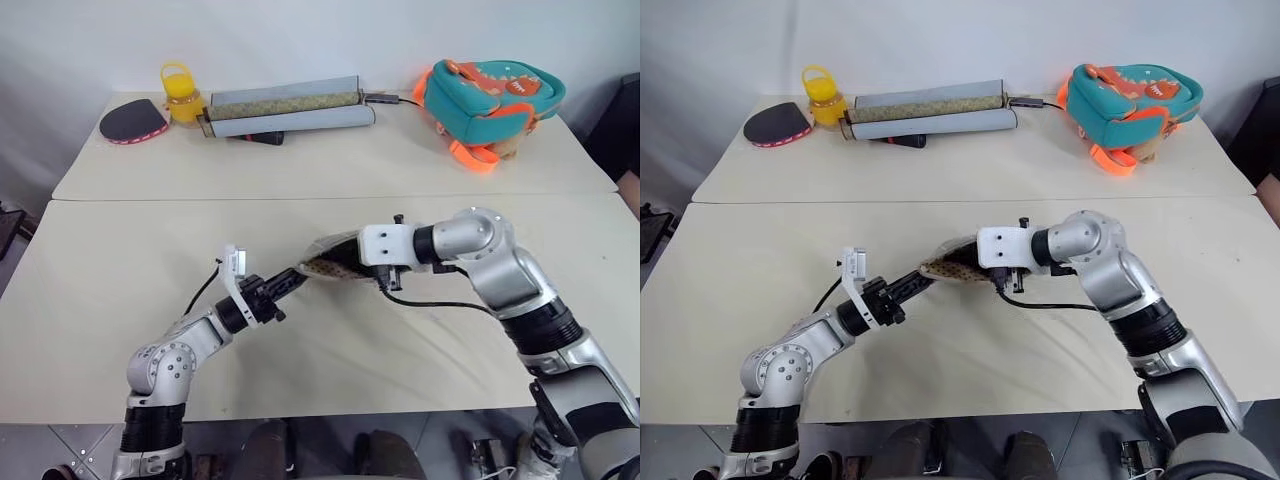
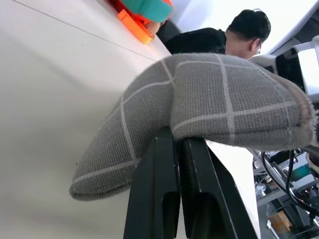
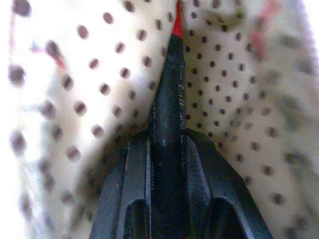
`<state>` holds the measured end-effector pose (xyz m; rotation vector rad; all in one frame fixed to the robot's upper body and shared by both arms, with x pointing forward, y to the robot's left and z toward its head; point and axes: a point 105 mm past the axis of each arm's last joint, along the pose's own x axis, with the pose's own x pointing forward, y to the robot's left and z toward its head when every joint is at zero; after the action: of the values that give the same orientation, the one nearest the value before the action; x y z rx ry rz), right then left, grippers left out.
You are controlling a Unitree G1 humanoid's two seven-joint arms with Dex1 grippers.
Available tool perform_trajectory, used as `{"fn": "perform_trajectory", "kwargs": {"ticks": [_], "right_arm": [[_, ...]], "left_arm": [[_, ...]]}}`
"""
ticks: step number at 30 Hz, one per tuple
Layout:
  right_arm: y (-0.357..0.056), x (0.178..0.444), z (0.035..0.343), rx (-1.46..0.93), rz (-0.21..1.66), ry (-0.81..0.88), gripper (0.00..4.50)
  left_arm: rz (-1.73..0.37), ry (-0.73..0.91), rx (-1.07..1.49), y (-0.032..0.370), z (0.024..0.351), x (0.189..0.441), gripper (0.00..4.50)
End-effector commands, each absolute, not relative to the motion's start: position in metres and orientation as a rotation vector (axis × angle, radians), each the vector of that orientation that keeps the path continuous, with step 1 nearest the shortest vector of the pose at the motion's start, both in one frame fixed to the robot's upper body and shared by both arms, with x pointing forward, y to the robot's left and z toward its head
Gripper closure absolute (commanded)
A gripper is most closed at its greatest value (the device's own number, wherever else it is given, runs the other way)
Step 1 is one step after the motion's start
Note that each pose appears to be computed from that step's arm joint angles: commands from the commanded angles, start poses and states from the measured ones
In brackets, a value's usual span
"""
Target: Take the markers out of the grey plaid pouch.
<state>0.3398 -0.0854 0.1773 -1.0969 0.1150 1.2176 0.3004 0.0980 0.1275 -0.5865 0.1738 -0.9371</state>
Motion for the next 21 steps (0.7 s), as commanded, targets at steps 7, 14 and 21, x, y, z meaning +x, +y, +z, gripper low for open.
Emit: {"fn": "perform_trajectory", "kwargs": {"ticks": [7,14,21], "right_arm": [[-0.1,0.334,0.195,-1.162,1.205,0.062,3.93],[-0.089,0.318,0.238,-0.917,1.278,-0.091,3.93],[-0.133,0.339,0.28,-0.843,1.018,-0.149,3.93]], "left_arm": [[-0.909,0.142,-0.567,0.106,0.136,0.309,4.5],[-0.885,0.126,-0.526,0.112,0.135,0.313,4.5],[-0.862,0.128,-0.533,0.122,0.134,0.311,4.5]]}}
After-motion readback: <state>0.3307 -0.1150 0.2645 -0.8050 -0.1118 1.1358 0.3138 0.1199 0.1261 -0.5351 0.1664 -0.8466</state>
